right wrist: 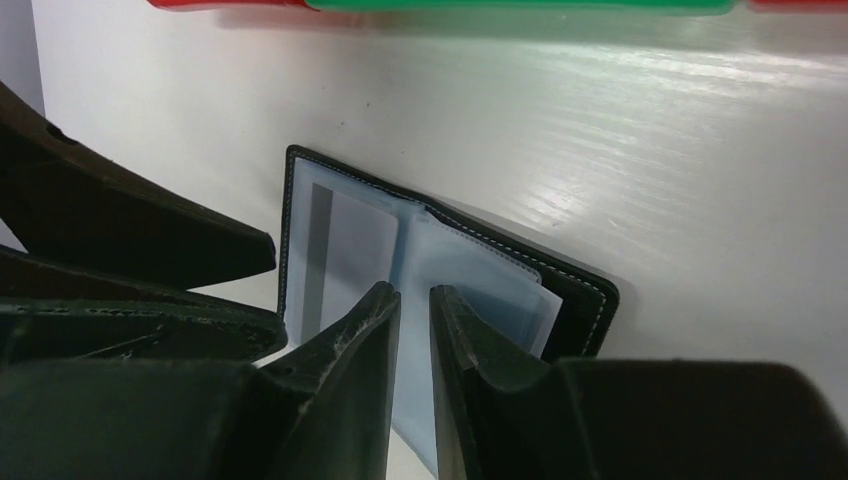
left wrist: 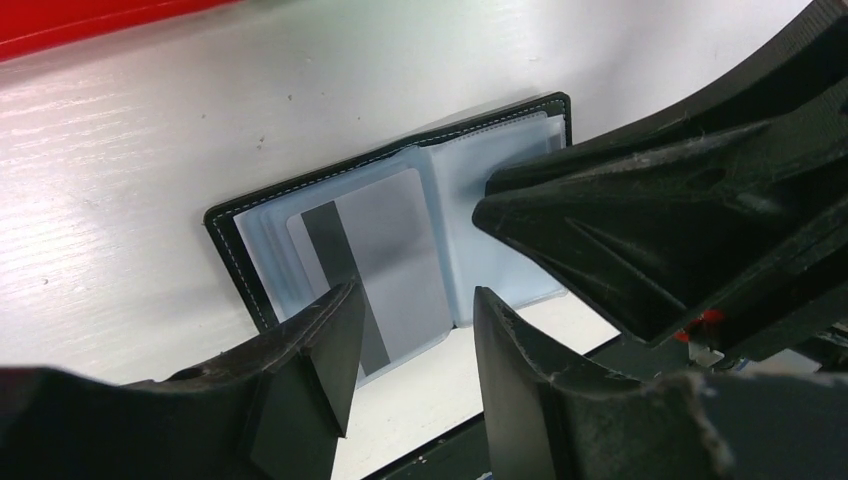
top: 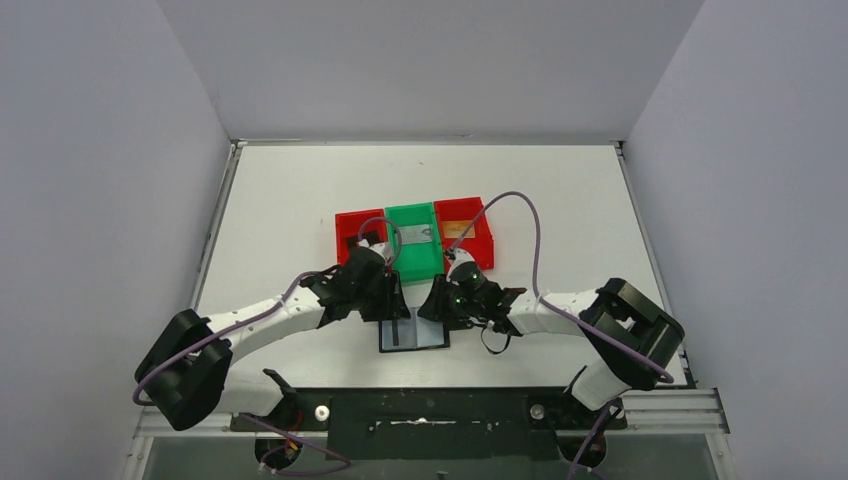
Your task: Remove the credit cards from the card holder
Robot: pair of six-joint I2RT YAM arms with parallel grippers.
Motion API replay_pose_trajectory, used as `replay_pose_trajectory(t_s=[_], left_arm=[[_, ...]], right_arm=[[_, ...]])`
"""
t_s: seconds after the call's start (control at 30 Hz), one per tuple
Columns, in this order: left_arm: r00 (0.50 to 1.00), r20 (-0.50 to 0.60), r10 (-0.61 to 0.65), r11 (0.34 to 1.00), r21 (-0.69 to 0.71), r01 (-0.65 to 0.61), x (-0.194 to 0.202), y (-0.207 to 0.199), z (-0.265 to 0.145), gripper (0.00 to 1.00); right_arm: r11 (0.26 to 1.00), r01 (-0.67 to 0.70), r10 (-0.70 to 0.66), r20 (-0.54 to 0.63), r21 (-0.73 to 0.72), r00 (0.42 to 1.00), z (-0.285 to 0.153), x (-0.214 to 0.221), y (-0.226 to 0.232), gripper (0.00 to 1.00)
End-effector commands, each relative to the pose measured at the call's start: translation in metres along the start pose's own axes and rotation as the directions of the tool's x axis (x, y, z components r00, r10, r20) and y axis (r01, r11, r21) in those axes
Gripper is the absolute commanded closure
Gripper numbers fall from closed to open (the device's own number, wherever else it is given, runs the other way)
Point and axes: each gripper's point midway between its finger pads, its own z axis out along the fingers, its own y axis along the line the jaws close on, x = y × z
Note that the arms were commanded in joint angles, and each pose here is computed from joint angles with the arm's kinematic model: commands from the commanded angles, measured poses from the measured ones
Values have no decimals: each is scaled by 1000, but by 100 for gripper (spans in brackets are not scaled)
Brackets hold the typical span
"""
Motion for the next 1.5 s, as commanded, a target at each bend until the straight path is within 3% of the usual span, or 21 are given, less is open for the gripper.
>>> replay_pose_trajectory(t_s=[0.0,0.1,0.47,0.8,0.9,1.3,1.47], left_arm=[[1000,10,9,1000,12,-9,-2,-2,0,57],[1000,4,5,1000,0,-5,-1,0,1,59],[1000,-18,-4,1000,-28,3,7,9,3,59],[993,-111,41,997,-66,-49,24,17,13,64],[992,-116,46,994,-90,-56,25,21,14,72],[994,-106,23,980,-194,-44,32,46,20,81],[995,-101,21,977,-209,-42,31,49,23,84]], right_arm=[[993,74,-74,2,-88,997,-2,-9,33,79],[987,102,-106,-26,-123,994,3,0,44,76],[998,50,-52,-66,-38,996,9,12,22,75],[997,-5,-3,-105,-75,994,12,19,16,76],[995,-18,8,-102,-93,995,13,17,17,79],[969,-96,79,-84,-227,993,0,8,23,99],[947,-125,105,-82,-296,991,-8,5,27,100]])
